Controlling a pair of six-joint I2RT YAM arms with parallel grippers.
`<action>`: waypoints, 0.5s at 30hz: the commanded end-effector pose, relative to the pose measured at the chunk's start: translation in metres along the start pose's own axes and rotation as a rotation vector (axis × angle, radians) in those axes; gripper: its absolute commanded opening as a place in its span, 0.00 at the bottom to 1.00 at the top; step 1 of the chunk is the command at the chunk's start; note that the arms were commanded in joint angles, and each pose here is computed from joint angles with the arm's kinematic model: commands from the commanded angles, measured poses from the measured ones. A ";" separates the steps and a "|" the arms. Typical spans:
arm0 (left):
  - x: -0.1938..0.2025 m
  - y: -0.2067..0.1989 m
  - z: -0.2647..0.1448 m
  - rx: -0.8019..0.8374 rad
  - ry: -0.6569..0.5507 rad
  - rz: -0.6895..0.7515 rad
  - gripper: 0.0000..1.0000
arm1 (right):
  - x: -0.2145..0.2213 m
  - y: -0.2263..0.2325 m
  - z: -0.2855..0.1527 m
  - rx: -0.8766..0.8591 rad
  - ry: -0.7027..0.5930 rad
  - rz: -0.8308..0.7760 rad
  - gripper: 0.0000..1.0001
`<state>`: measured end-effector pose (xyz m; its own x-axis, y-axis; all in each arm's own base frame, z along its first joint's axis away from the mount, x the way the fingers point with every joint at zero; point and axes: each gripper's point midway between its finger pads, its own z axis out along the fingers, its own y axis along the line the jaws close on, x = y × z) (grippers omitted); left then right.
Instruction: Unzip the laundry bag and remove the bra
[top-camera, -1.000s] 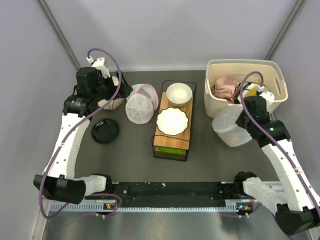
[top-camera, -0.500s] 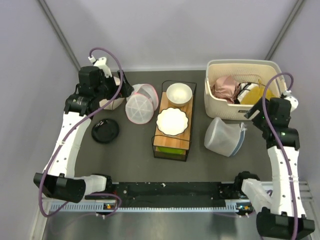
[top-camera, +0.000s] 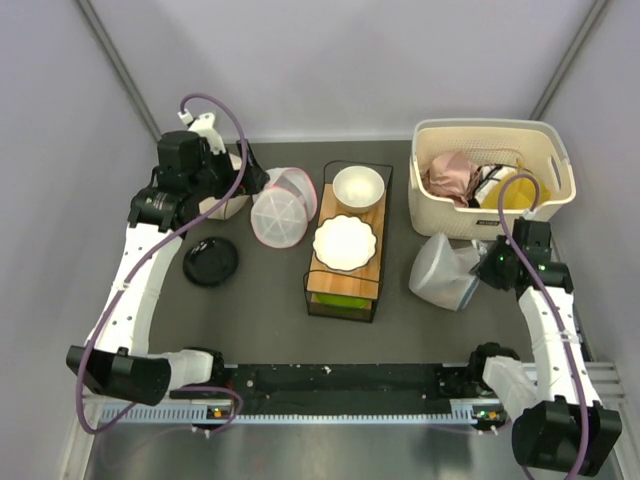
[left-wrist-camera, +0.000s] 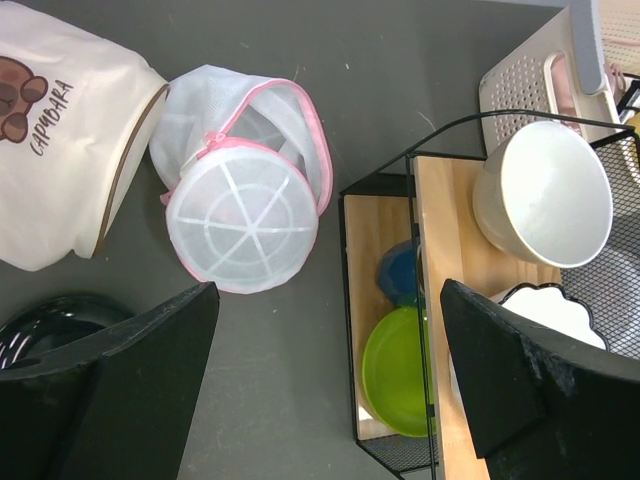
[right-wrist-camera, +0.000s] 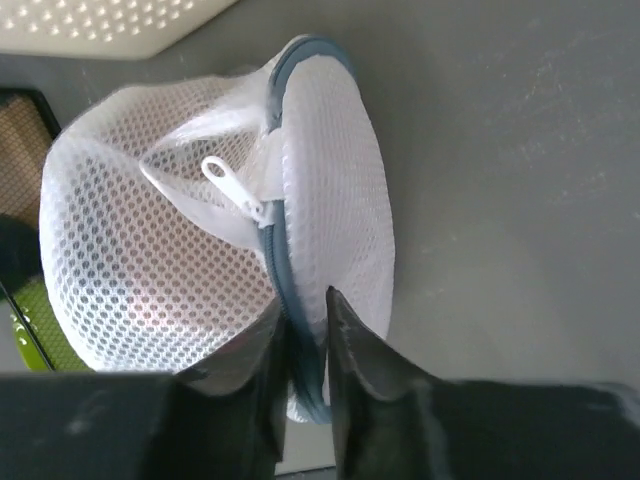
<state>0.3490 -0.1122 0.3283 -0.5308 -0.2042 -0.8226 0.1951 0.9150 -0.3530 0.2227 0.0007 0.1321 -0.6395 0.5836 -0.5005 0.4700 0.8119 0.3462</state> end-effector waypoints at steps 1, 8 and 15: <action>-0.016 -0.014 -0.004 0.044 -0.037 0.018 0.98 | -0.024 0.014 -0.008 -0.060 -0.099 -0.011 0.00; -0.037 -0.029 -0.008 0.100 -0.070 0.049 0.98 | -0.072 0.064 -0.080 -0.281 -0.318 -0.305 0.00; -0.081 -0.088 -0.020 0.391 -0.178 0.119 0.99 | -0.106 0.120 -0.172 -0.531 -0.618 -0.613 0.00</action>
<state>0.3555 -0.1407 0.3690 -0.4904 -0.1853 -0.8516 0.3541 0.8505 -0.3890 0.2456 0.0206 0.2775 -0.4613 0.2747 -0.8436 -0.0019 0.9506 0.3105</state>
